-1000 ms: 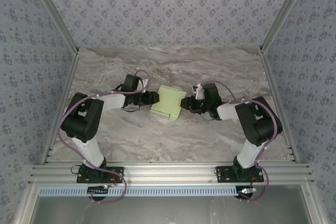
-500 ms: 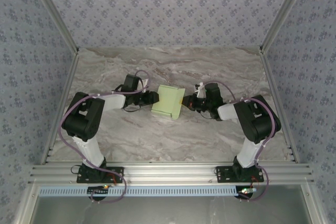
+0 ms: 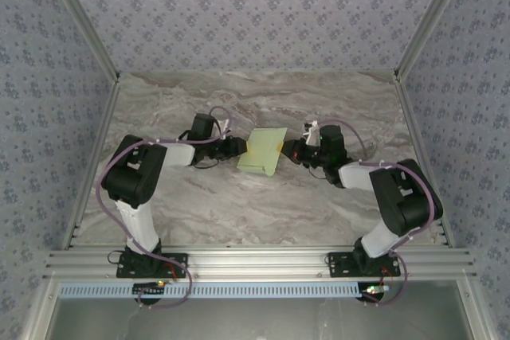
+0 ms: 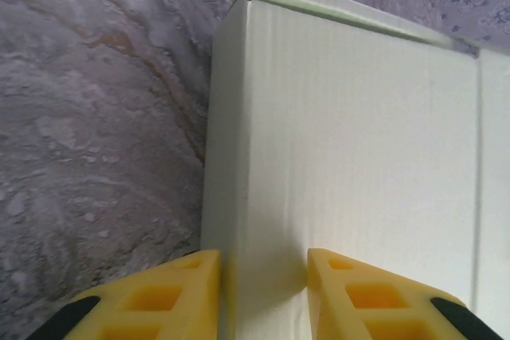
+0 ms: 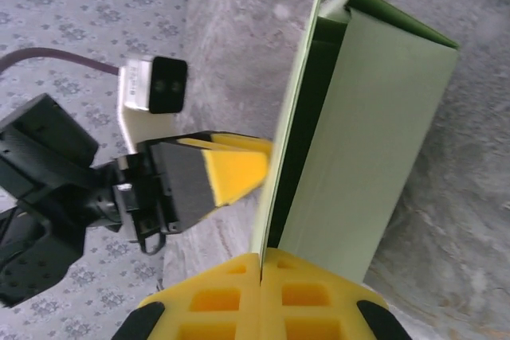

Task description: Fold the paper box

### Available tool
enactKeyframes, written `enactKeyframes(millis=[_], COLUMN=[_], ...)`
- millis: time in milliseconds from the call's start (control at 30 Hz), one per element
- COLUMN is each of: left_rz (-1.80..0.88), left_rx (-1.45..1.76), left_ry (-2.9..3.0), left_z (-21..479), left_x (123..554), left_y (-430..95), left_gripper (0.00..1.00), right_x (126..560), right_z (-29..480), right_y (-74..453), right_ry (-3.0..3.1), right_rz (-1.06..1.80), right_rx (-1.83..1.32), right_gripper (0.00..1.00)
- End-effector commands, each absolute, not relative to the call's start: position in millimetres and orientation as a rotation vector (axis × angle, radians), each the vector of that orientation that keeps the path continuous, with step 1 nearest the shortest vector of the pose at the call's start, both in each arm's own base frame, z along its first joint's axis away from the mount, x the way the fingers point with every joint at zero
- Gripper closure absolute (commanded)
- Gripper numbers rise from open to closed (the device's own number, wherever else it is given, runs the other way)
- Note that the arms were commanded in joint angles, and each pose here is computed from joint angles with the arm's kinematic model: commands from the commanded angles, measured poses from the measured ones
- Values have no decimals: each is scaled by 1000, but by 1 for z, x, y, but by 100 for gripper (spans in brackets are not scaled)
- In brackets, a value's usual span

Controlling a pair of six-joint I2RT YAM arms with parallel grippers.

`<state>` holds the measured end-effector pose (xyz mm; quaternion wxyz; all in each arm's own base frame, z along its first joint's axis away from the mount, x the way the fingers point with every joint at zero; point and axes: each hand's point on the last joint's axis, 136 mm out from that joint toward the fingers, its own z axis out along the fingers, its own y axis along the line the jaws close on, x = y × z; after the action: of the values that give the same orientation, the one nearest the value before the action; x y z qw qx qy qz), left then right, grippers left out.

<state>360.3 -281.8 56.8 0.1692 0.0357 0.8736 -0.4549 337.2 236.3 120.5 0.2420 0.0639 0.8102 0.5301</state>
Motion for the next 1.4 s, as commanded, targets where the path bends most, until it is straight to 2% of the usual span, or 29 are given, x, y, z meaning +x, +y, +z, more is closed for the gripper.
enactKeyframes(millis=[0, 367, 733, 1167, 1367], left_rz=[-1327, -1288, -1266, -1279, -1173], left_rx=[127, 174, 209, 262, 254], left_ry=[2566, 2577, 2580, 2562, 2562], left_z=[40, 42, 43, 48, 49], left_x=[343, 346, 351, 349, 355], left_y=[-297, -308, -313, -326, -317], left_gripper=[68, 64, 61, 58, 56], right_x=[333, 332, 340, 345, 346], right_z=[134, 111, 137, 128, 114], right_y=[236, 228, 238, 241, 235], right_ry=[2189, 2314, 2277, 2399, 2442], right_rz=[1428, 1280, 1310, 1086, 1007], right_rx=[132, 251, 310, 400, 418], right_gripper=[100, 100, 98, 97, 97])
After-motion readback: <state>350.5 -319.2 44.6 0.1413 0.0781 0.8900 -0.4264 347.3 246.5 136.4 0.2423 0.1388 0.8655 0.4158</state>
